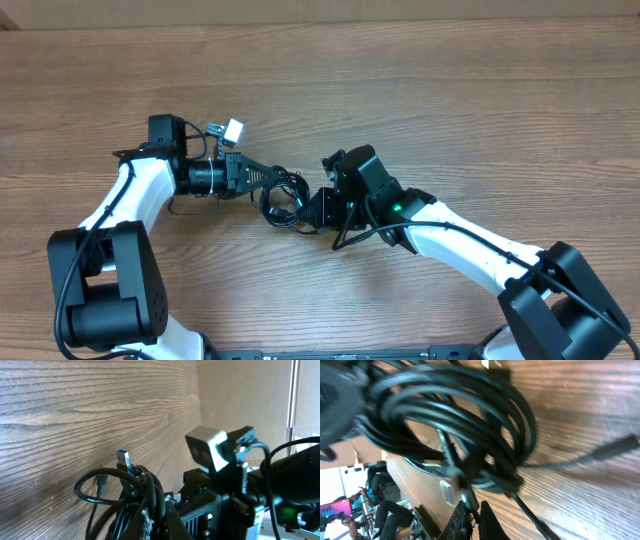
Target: Untangle cables
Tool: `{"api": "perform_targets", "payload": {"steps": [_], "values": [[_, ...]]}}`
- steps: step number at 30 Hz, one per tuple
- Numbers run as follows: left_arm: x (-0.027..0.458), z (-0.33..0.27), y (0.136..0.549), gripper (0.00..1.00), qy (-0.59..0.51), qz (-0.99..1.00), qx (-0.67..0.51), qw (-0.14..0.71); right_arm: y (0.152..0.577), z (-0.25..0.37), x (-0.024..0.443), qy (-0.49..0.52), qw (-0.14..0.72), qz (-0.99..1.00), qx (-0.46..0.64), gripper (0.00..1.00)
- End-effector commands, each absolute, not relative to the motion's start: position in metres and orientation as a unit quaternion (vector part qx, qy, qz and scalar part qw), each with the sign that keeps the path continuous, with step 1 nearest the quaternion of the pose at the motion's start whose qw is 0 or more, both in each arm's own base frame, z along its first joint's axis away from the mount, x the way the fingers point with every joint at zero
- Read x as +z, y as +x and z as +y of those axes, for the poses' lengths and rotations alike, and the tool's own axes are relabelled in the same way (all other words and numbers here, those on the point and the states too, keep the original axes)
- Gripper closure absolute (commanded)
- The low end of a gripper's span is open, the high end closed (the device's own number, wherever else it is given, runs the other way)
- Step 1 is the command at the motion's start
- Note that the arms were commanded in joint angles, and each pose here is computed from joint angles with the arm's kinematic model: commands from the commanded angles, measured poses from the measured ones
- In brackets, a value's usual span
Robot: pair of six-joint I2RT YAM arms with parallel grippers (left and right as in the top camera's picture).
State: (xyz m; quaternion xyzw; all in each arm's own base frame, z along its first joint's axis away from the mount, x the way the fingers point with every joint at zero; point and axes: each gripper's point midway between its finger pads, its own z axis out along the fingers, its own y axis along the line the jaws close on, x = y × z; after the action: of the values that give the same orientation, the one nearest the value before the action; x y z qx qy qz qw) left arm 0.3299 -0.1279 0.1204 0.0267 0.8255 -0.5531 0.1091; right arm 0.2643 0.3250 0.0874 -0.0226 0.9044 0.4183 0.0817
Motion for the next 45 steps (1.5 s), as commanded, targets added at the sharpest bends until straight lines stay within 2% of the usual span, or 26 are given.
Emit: {"api": "perform_targets", "payload": {"steps": [1, 15, 27, 28, 29, 30, 38, 41, 45], "values": [[0.127, -0.131, 0.330, 0.96, 0.026, 0.817, -0.566, 0.106, 0.266, 0.328, 0.095, -0.023, 0.092, 0.900, 0.425, 0.96], [0.128, -0.135, 0.327, 0.96, 0.065, 0.812, -0.566, 0.124, 0.281, 0.325, 0.110, -0.007, 0.094, 0.882, 0.462, 0.96], [0.131, -0.147, 0.323, 0.96, 0.081, 0.806, -0.575, 0.117, 0.275, 0.339, 0.094, 0.005, 0.157, 0.907, 0.391, 0.96], [0.131, -0.147, 0.323, 0.96, 0.081, 0.806, -0.575, 0.117, 0.277, 0.338, 0.093, 0.007, 0.166, 0.908, 0.384, 0.94], [0.131, -0.147, 0.323, 0.96, 0.080, 0.806, -0.575, 0.117, 0.281, 0.336, 0.092, 0.007, 0.180, 0.910, 0.373, 0.86], [0.131, -0.147, 0.323, 0.96, 0.080, 0.806, -0.575, 0.116, 0.282, 0.335, 0.092, 0.007, 0.185, 0.911, 0.369, 0.83], [0.131, -0.147, 0.323, 0.96, 0.052, 0.809, -0.578, 0.097, 0.281, 0.341, 0.103, -0.073, 0.194, 0.900, 0.383, 0.65], [0.129, -0.147, 0.323, 0.96, 0.026, 0.813, -0.576, 0.079, 0.274, 0.352, 0.119, -0.099, 0.170, 0.889, 0.413, 0.60], [0.119, -0.142, 0.325, 0.96, -0.060, 0.829, -0.555, 0.024, 0.270, 0.357, 0.136, -0.105, 0.146, 0.890, 0.420, 0.59]]}}
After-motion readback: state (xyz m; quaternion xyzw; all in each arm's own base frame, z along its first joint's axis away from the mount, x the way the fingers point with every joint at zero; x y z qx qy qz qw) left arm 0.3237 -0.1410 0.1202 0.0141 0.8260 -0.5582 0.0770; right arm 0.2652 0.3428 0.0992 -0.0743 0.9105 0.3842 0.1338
